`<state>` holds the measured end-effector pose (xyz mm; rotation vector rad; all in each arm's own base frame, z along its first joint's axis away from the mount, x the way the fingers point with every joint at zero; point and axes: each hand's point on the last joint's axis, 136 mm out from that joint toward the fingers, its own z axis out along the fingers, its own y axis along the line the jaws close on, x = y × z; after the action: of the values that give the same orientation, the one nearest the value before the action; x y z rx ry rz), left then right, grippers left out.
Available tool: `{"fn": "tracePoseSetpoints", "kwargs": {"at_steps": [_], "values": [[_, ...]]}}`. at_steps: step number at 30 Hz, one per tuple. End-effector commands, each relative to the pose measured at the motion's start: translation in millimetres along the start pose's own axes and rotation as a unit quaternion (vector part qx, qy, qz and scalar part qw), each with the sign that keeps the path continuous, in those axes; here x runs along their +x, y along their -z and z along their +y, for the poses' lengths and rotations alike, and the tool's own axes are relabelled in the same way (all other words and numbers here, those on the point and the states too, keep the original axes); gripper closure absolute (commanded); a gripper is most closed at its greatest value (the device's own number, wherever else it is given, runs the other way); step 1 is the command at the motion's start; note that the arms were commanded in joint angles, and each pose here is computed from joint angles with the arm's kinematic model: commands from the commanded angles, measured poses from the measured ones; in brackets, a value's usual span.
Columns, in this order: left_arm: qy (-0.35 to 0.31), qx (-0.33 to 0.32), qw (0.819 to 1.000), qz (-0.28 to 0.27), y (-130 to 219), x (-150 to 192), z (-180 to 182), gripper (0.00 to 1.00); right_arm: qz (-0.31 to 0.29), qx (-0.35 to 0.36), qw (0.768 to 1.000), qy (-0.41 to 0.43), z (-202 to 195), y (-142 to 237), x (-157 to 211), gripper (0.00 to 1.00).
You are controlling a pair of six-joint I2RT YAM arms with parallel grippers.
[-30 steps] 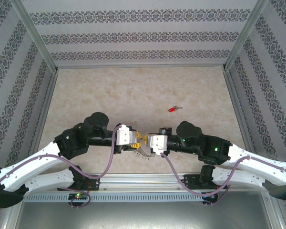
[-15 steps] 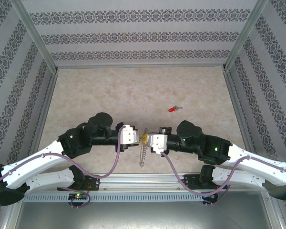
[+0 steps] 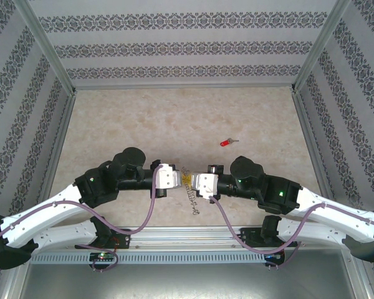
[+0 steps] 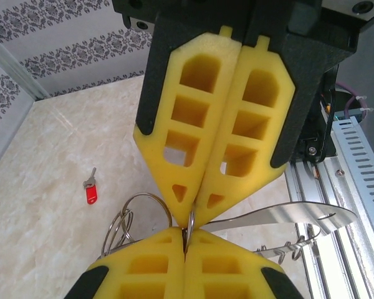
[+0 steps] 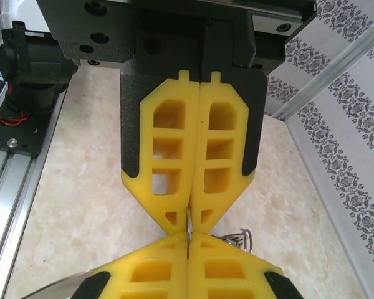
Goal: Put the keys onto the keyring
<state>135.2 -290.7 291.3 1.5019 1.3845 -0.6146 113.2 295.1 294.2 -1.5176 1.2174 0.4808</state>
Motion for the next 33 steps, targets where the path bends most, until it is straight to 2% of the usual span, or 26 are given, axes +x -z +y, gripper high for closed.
{"fn": "tracePoseSetpoints", "kwargs": {"at_steps": [1, 4, 8, 14, 21, 33], "values": [[-0.019, -0.007, 0.999, -0.049, 6.4, -22.8, 0.8, 1.00, -0.028, 0.003, 1.000, -0.006, -5.6, 3.3, -15.9, 0.94], [-0.021, -0.011, 0.998, -0.060, 11.4, -24.9, -0.2, 1.00, -0.034, 0.011, 0.999, -0.009, -5.7, 7.9, -14.5, 0.79], [-0.019, -0.005, 0.997, -0.071, 17.2, -27.6, -4.6, 1.00, -0.040, 0.027, 0.999, -0.020, -7.6, 17.4, -10.5, 0.74], [-0.017, 0.016, 0.997, -0.076, 20.0, -27.5, -13.7, 1.00, -0.047, 0.035, 0.998, -0.034, -5.5, 29.1, -5.0, 0.76], [-0.013, 0.058, 0.994, -0.091, 25.3, -31.0, -29.7, 1.00, -0.094, -0.014, 0.995, -0.019, 16.6, 38.8, -14.9, 0.77], [-0.010, 0.071, 0.992, -0.105, 26.7, -34.9, -34.5, 1.00, -0.113, -0.056, 0.992, -0.013, 28.1, 21.4, -19.3, 0.81]]}}
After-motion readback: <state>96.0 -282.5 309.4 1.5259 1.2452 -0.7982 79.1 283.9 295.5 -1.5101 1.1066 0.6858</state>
